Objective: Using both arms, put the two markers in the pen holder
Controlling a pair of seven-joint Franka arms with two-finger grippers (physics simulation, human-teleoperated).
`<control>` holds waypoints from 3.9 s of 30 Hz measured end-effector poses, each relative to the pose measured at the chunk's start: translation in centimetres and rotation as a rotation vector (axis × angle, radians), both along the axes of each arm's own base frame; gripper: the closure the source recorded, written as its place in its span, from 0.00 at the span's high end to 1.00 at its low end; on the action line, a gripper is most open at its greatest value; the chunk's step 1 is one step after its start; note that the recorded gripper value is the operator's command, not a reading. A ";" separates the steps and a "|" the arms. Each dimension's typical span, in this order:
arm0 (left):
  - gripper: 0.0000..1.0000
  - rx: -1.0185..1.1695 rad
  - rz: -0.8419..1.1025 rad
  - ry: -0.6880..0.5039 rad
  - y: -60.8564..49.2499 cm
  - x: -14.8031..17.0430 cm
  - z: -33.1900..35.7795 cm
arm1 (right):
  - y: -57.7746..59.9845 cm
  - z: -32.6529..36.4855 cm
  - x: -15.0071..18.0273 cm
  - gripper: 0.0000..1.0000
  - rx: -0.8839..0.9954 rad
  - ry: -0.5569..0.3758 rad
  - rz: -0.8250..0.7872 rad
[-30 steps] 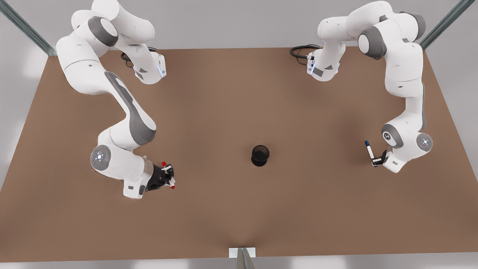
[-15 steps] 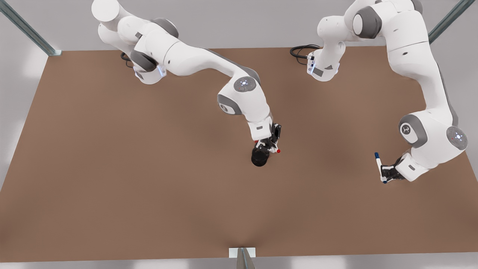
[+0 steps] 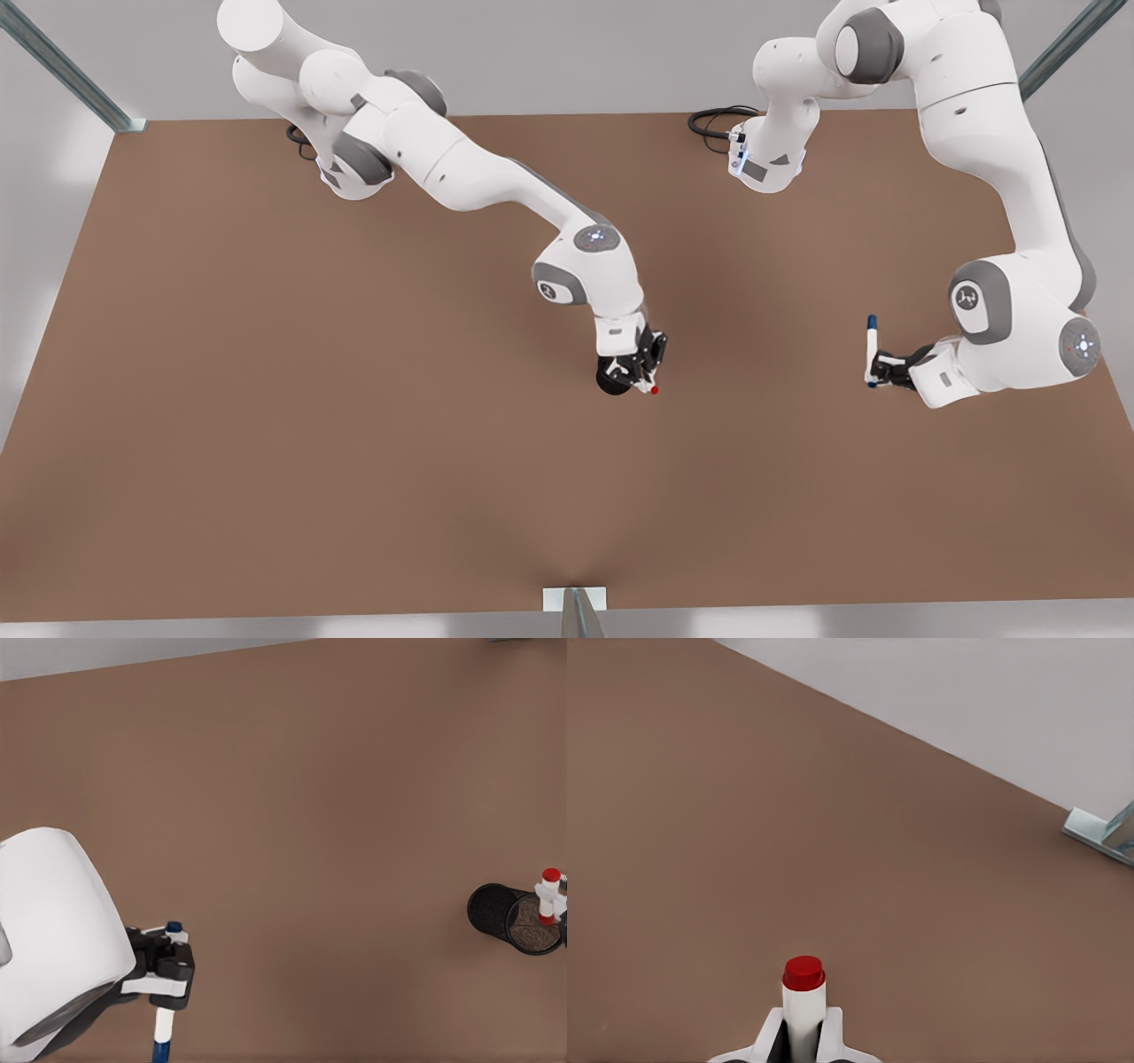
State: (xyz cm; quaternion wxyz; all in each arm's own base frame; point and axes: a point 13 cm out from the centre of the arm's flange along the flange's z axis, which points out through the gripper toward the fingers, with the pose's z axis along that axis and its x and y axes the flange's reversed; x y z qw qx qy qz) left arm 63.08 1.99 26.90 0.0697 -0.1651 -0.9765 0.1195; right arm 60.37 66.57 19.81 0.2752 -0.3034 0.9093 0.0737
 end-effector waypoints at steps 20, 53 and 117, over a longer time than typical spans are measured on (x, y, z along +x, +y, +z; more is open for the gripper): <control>0.21 -0.020 -0.168 0.013 -8.8 -1.2 1.4 | -18.2 24.7 8.0 1.00 0.242 0.184 -0.372; 0.21 -0.557 -0.566 -0.456 -48.9 -5.1 2.0 | -61.0 25.1 4.4 1.00 -0.218 0.599 -0.574; 1.00 0.238 -0.012 -0.184 -8.3 -1.8 15.0 | -59.8 27.0 2.5 1.00 -0.285 0.576 -0.397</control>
